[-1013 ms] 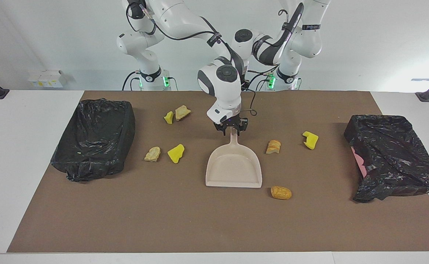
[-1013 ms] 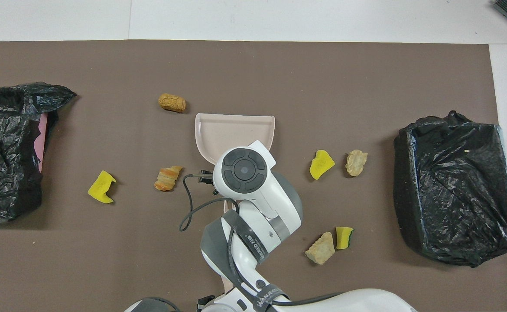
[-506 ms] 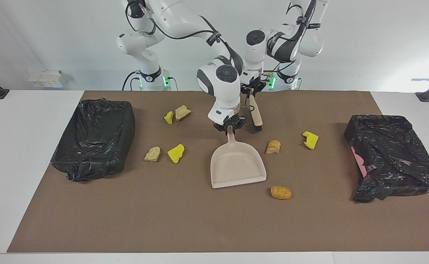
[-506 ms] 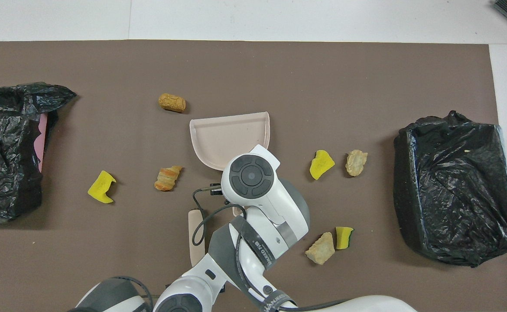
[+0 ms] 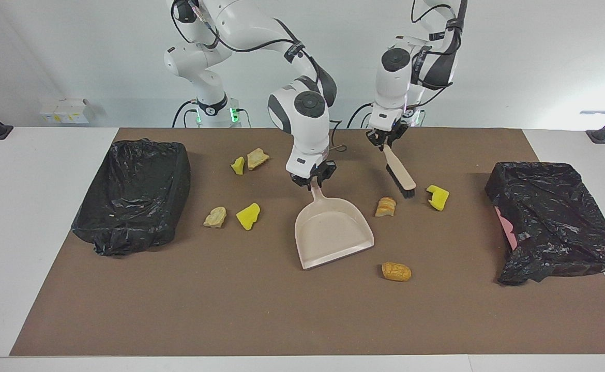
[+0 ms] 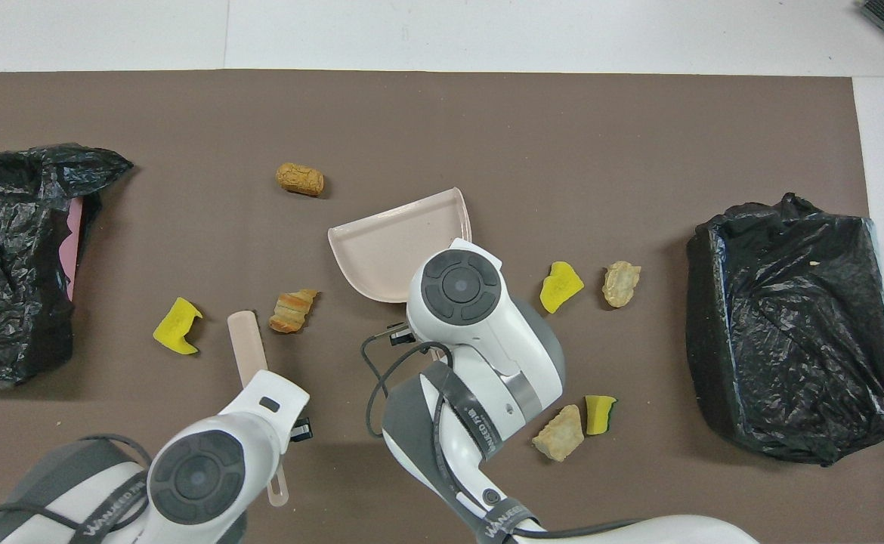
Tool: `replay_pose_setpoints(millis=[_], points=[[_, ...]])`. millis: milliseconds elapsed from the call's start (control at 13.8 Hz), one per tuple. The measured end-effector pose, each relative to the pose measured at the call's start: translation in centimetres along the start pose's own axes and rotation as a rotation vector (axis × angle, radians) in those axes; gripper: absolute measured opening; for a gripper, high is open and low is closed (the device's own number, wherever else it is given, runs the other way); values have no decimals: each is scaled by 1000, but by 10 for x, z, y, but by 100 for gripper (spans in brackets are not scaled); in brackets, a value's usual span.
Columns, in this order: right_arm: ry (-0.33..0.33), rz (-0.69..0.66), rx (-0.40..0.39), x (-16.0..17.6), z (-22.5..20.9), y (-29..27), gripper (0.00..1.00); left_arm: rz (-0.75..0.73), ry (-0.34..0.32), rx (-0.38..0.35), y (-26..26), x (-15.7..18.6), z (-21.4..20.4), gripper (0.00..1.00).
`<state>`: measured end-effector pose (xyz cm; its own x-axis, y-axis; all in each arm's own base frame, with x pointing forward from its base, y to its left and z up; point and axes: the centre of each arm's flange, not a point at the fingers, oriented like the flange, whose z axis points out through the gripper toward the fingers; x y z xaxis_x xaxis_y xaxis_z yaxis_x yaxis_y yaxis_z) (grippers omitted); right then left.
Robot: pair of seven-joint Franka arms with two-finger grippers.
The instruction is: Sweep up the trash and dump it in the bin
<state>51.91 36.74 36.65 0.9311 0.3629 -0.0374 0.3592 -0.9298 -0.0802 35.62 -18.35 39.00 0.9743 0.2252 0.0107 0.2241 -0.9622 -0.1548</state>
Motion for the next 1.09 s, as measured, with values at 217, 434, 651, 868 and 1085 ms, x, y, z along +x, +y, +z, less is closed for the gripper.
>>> replay_pose_setpoints(millis=[217,434,651,868,1085], points=[[-24,-252,-6,6,-7,39,32,16,-12,4,-55,42,8,26],[-28,-502,-37,13,-14,76,32,51,-23,-6,-113,73,20,26],[-26,-713,-59,21,-20,100,32,64,-28,-14,-143,80,36,26],[-30,-829,-75,27,-20,114,32,81,-32,-14,-138,69,58,26],[-48,-910,-76,29,-12,117,32,49,-31,-12,-113,60,64,26]])
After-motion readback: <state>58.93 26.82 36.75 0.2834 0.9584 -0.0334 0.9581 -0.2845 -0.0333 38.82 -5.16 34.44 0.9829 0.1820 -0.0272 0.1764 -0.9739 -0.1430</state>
